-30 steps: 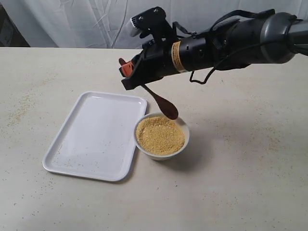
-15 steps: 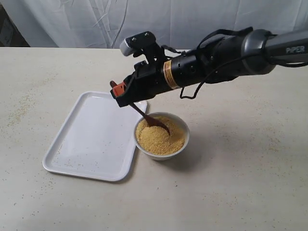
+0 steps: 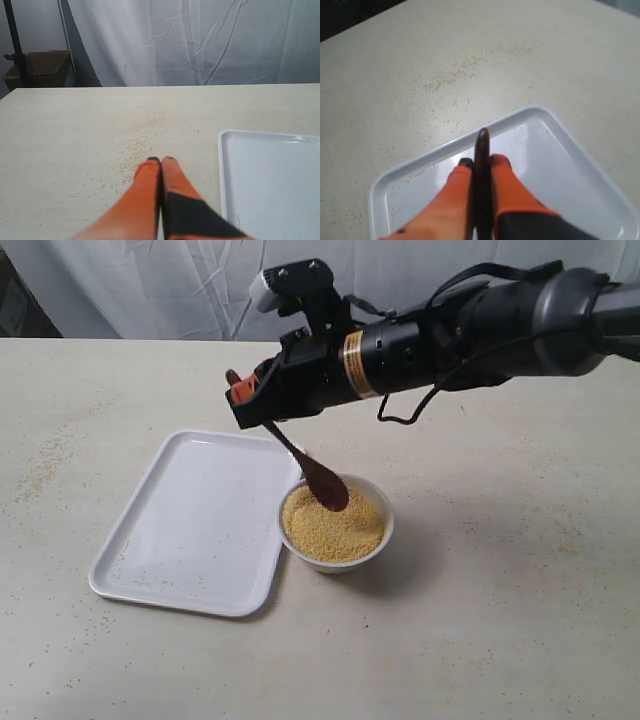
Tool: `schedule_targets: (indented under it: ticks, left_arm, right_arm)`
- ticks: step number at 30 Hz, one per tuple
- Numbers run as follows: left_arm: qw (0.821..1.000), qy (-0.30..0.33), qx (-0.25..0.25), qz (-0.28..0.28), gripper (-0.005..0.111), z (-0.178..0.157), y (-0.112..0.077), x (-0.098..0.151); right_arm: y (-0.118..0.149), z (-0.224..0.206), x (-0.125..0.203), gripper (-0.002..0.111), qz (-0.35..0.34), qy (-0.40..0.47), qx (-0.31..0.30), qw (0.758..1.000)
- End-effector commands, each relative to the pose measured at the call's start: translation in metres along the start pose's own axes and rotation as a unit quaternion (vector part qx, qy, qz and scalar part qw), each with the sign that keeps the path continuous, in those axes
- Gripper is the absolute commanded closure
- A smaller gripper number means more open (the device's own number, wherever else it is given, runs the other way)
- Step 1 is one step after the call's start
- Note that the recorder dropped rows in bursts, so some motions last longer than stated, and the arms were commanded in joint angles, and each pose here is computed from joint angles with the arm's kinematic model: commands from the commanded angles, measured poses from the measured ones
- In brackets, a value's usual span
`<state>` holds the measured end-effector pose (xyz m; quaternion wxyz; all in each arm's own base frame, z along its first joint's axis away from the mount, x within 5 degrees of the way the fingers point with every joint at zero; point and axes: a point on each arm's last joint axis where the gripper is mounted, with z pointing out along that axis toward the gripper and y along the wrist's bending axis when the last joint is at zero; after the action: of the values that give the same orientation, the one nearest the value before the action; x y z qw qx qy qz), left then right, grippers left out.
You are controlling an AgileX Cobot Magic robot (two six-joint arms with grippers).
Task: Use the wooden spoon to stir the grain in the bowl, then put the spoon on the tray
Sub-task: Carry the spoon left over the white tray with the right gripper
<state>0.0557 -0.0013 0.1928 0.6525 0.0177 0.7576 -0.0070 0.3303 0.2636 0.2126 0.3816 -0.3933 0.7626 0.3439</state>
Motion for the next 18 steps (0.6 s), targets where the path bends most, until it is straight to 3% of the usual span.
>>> schedule_targets:
  ticks: [1, 5, 8, 15, 18]
  left_arm:
    - [1.000, -0.003, 0.000, -0.003, 0.107, 0.000, 0.000, 0.001]
    - [1.000, -0.003, 0.000, -0.003, 0.107, 0.000, 0.000, 0.001]
    - [1.000, -0.003, 0.000, -0.003, 0.107, 0.000, 0.000, 0.001]
    - [1.000, -0.003, 0.000, -0.003, 0.107, 0.000, 0.000, 0.001]
    - [1.000, -0.003, 0.000, -0.003, 0.107, 0.000, 0.000, 0.001]
  right_arm:
    - [-0.003, 0.002, -0.008, 0.108, 0.088, -0.030, 0.004, 0.996]
    - [0.009, 0.001, -0.045, 0.108, 0.161, -0.069, -0.058, 0.983]
    - [0.011, 0.014, -0.057, 0.108, 0.200, -0.052, -0.073, 0.976]
    - [0.016, 0.078, -0.025, 0.107, 0.228, 0.003, -0.077, 0.971]
    - [0.010, 0.106, -0.001, 0.095, 0.239, 0.030, -0.076, 0.968]
